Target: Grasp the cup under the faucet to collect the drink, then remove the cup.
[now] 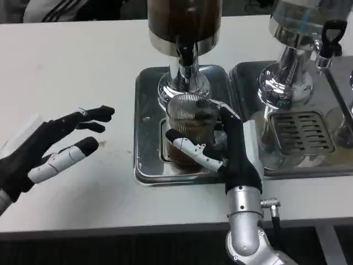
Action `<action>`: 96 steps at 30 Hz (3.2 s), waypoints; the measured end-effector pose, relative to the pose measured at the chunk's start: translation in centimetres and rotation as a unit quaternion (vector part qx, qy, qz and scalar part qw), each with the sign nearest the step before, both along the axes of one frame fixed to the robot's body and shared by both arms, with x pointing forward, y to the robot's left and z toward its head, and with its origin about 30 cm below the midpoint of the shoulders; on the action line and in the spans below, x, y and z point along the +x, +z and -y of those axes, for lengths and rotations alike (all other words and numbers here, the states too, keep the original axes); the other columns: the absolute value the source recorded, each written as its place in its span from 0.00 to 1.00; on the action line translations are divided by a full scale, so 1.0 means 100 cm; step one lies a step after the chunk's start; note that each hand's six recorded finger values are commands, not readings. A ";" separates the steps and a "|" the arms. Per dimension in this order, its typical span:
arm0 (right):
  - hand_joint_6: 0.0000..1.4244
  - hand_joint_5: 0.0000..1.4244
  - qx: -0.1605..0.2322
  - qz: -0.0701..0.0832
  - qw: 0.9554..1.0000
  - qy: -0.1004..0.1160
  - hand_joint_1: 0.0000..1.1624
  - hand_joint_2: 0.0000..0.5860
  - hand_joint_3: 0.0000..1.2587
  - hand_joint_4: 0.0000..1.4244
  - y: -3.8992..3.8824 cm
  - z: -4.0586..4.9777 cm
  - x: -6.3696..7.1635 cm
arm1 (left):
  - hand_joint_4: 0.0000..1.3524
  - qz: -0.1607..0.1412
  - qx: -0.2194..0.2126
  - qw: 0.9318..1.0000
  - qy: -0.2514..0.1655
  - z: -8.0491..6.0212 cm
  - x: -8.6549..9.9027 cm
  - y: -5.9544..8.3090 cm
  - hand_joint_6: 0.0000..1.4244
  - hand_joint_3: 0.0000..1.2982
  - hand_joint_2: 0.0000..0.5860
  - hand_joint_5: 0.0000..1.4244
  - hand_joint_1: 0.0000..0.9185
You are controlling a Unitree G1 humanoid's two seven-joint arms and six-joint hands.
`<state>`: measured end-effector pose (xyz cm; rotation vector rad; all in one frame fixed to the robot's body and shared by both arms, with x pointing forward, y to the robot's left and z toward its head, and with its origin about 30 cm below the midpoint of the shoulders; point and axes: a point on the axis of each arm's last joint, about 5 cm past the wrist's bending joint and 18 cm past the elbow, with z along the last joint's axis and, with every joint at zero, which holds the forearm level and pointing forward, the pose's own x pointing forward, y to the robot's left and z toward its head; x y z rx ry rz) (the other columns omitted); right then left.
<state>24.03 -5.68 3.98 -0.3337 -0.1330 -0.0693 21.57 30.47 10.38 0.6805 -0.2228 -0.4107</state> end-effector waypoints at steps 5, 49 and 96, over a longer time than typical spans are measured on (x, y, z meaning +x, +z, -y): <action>0.88 0.62 0.001 0.011 1.000 -0.005 0.68 0.35 0.41 0.52 -0.0025 -0.0015 -0.005 | 0.18 -0.003 0.001 1.000 -0.004 0.001 0.000 -0.001 0.12 0.20 0.16 0.21 0.00; 0.93 0.69 -0.009 0.065 0.998 -0.025 0.67 0.37 0.48 0.59 -0.0042 0.0232 -0.026 | 0.17 -0.023 0.004 0.999 -0.022 0.009 0.006 -0.006 0.13 0.18 0.16 0.21 0.00; 1.00 0.77 -0.028 0.065 0.997 -0.015 0.75 0.30 0.56 0.64 0.0287 0.0837 -0.071 | 0.00 0.097 0.056 0.980 -0.162 0.026 -0.024 0.017 0.05 0.08 0.07 0.00 0.00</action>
